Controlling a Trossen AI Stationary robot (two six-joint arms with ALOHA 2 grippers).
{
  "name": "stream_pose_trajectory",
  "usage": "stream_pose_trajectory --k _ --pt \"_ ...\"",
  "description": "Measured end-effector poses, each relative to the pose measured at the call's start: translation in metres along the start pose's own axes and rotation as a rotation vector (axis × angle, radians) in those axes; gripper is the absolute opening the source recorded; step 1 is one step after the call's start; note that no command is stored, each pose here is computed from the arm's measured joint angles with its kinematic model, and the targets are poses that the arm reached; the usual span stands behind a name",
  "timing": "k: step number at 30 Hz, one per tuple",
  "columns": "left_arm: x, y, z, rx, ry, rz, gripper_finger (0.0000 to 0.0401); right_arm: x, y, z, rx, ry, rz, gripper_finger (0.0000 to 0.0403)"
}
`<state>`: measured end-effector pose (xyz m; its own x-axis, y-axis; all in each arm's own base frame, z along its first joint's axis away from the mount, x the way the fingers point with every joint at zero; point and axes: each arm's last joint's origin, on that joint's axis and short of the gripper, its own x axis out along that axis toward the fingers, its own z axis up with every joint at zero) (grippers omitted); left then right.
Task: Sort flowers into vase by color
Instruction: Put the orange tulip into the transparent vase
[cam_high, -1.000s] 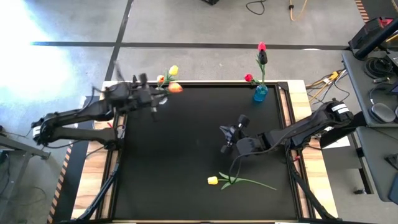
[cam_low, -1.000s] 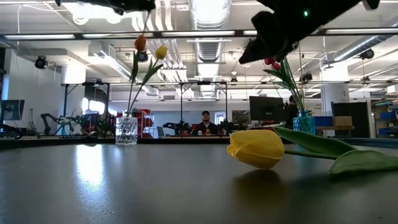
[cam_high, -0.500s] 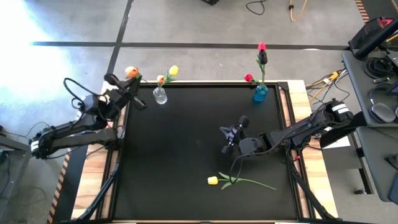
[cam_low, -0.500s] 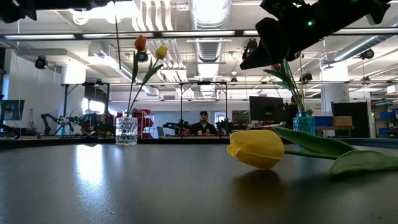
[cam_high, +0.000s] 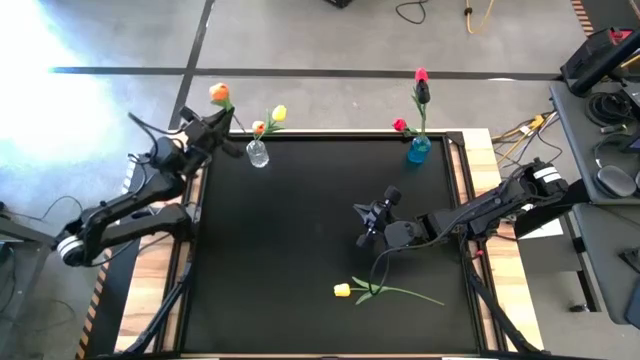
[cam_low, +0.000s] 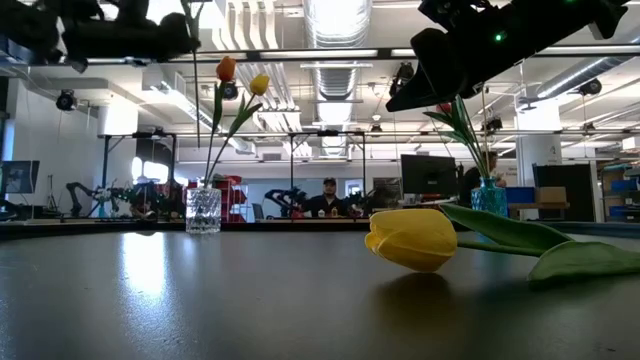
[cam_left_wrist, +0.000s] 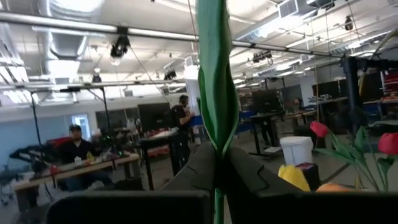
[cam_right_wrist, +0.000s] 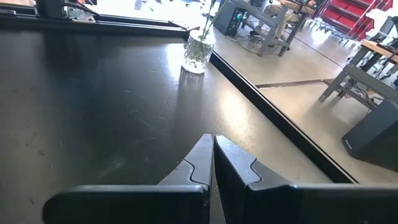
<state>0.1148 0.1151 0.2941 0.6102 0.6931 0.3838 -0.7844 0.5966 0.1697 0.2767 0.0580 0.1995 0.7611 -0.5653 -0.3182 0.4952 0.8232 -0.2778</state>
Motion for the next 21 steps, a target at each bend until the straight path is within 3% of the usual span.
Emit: stream_pose_trajectory --k 13,21 --pt "0.024 0.002 -0.039 -0.072 0.1 -0.035 0.0 0.0 0.0 0.0 0.001 0.0 0.0 0.0009" --pt "0.027 0.0 -0.048 -0.091 0.135 -0.037 0.0 0.0 0.0 0.0 0.001 0.001 0.0 0.0009"
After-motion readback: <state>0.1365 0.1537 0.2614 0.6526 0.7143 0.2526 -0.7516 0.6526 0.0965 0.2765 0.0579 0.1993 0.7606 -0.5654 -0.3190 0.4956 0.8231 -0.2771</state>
